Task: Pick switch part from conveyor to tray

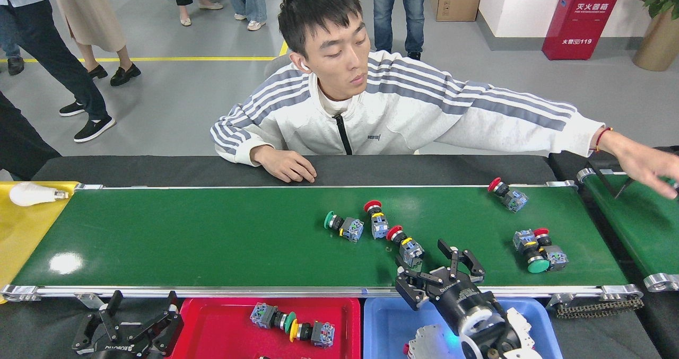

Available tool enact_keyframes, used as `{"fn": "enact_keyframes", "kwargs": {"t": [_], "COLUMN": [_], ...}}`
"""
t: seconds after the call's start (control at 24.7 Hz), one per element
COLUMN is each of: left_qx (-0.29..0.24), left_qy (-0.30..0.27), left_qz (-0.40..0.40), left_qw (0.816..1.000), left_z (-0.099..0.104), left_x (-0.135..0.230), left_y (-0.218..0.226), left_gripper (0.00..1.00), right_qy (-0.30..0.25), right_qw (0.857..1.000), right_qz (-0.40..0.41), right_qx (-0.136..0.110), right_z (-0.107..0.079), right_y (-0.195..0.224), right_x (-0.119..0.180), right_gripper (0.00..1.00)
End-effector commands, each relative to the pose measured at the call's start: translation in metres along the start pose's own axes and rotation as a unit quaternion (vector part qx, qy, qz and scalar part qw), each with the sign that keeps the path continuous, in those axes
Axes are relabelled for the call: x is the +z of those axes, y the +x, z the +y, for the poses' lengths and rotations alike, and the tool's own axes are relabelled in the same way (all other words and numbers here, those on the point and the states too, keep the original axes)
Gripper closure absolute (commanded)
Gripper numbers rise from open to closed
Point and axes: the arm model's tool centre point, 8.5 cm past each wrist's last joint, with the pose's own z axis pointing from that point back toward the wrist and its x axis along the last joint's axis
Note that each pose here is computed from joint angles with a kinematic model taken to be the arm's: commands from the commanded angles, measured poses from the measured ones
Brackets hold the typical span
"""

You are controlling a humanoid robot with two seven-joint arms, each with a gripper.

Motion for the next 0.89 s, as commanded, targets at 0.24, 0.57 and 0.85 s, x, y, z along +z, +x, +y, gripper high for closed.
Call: {"fn": "enact_keyframes", "kwargs": {"t": [0.24, 0.57, 0.85], "left_qx": [-0.008, 0.005, 0.009], "left_qy": [0.061, 0.048, 0.037], "left_qz": [-0.098, -0.104, -0.114], "left_qw": [0.993, 0.993, 0.993], "left_z": [0.049, 0.048, 0.055], "left_x": [-0.051, -0.088, -0.115], "left_y": [0.070, 0.093, 0.128], "left_gripper": [0.00, 0.00, 0.00], "right_qy": [-0.005, -0.043, -0.054], "right_qw": [1.000, 0.993, 0.967], "right_qz": [-0.009, -0.101, -0.246], "right_qx": [0.021, 0.037, 0.033], "right_z": [-0.016, -0.028, -0.015], "right_y": [0.012, 0.082, 0.176], "right_x": [-0.014, 0.012, 0.070], "right_gripper": [0.95, 0.97, 0.00]}}
